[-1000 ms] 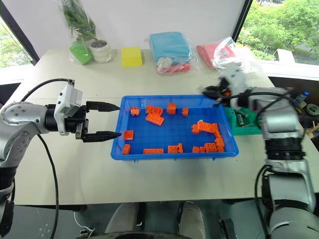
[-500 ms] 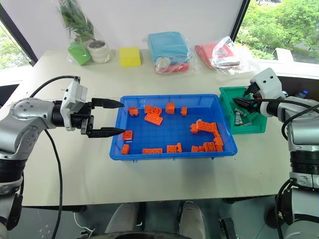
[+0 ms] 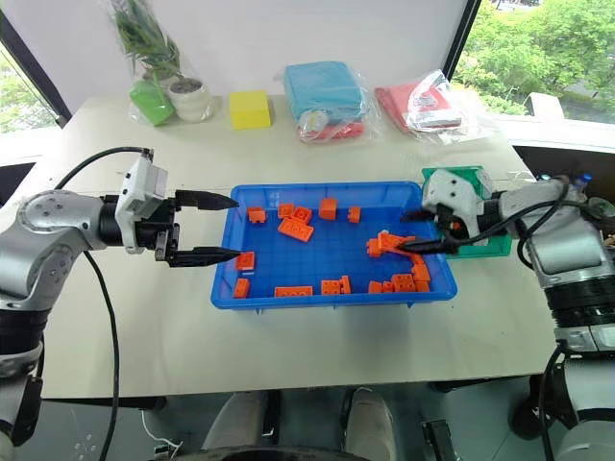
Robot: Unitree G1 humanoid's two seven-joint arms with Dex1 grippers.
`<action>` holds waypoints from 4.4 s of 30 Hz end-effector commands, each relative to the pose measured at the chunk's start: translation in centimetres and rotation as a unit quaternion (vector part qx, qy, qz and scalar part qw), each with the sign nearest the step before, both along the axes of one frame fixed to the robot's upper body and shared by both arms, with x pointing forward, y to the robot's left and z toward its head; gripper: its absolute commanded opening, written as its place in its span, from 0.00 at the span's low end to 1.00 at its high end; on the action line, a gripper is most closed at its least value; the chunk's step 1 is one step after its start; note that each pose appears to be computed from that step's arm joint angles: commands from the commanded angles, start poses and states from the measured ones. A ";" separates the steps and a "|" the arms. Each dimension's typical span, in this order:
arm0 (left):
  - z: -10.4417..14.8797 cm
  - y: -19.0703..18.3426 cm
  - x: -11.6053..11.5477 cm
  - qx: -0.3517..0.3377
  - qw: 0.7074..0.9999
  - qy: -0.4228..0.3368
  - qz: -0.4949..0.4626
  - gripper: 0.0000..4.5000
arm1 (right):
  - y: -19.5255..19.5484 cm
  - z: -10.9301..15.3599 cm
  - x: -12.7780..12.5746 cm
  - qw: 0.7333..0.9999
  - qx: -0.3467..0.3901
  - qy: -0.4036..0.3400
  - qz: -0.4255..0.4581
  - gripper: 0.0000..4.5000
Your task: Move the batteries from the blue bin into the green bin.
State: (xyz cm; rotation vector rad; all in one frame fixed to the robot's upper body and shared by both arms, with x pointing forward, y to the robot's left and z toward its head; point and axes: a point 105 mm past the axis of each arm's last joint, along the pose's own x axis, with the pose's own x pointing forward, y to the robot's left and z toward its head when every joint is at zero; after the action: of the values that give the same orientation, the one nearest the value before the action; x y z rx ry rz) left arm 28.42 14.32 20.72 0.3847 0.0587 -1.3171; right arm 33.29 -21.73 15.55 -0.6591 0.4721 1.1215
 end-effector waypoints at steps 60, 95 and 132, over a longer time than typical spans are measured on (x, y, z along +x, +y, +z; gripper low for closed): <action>2.2 0.6 -0.6 0.000 0.999 -0.036 0.019 1.00 | 15.3 -5.0 2.5 0.995 0.088 -0.039 -0.001 0.51; 2.7 0.7 -0.2 -0.002 0.998 -0.050 0.023 1.00 | 16.1 -6.9 4.0 0.994 0.092 -0.041 -0.034 0.51; 1.6 -0.7 0.1 -0.010 0.999 -0.037 -0.019 1.00 | -9.9 3.7 3.6 0.909 0.062 -0.160 -0.381 0.63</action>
State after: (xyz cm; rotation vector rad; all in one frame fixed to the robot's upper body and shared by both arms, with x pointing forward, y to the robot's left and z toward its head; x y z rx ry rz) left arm 28.56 13.58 21.59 0.3879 0.0047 -1.3405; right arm 36.76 -31.40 16.64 -0.4299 0.4066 0.2921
